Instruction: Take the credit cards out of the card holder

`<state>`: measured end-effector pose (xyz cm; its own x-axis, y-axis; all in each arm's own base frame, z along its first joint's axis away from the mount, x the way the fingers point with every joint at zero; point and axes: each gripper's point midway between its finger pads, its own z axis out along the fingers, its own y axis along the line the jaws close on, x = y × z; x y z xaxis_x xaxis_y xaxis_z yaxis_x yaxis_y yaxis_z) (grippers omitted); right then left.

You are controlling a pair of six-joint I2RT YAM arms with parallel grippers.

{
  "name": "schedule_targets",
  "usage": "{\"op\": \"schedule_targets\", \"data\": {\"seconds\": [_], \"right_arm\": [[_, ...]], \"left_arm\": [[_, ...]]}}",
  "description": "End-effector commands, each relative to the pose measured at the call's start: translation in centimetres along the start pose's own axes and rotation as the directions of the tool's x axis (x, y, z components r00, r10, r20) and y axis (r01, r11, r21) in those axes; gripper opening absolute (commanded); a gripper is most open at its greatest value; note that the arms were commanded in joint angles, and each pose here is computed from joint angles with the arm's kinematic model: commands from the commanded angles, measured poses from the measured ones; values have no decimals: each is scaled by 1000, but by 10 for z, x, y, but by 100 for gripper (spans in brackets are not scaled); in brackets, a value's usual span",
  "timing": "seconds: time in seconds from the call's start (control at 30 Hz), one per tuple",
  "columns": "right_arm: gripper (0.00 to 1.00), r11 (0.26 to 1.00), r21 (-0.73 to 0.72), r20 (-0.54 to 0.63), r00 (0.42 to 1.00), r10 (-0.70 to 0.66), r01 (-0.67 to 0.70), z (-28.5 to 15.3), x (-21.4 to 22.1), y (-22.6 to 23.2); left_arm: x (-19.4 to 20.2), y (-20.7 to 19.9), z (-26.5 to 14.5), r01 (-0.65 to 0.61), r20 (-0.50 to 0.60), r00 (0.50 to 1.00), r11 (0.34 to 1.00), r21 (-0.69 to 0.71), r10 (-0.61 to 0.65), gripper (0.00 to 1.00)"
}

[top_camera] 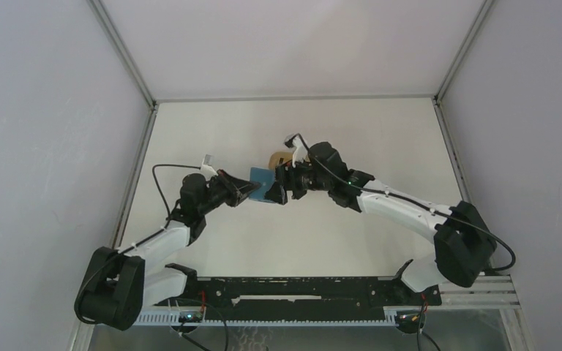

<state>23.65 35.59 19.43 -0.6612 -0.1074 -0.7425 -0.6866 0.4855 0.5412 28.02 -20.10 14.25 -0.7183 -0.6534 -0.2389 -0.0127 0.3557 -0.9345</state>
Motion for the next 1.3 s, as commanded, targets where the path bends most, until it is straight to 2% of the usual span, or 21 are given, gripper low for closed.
{"op": "schedule_targets", "data": {"seconds": [0.0,0.3,0.37,0.5,0.57,0.9,0.97,1.1,1.13,1.27], "right_arm": [[80,987,162,1,1000,0,0,12,-9,-34],[77,974,218,34,998,54,-60,24,-19,-54],[71,974,208,37,996,80,-86,26,-20,-56],[51,973,191,38,992,124,-129,28,-20,-60],[47,972,187,38,990,135,-139,29,-20,-62],[46,972,168,21,986,165,-166,38,-13,-63],[36,974,150,27,985,169,-171,41,-15,-62],[4,974,117,20,981,193,-194,43,-15,-61],[0,974,108,17,980,197,-197,43,-15,-60],[0,980,74,19,982,186,-187,36,-21,-55]], "left_arm": [[-16,-48,-6,-89,39,996,990,110,85,0],[-15,-59,-12,-105,42,994,984,142,100,0],[-15,-60,-12,-105,44,994,984,144,99,0],[-15,-62,-13,-106,46,994,983,149,100,0],[-15,-64,-15,-110,50,993,981,158,104,0],[-16,-70,-17,-116,56,993,978,174,108,0],[-17,-70,-17,-117,58,992,977,176,109,0],[-17,-70,-17,-116,59,992,978,175,108,0],[-17,-69,-16,-115,59,993,978,174,106,0],[-16,-64,-14,-114,58,993,980,163,106,0]]}}
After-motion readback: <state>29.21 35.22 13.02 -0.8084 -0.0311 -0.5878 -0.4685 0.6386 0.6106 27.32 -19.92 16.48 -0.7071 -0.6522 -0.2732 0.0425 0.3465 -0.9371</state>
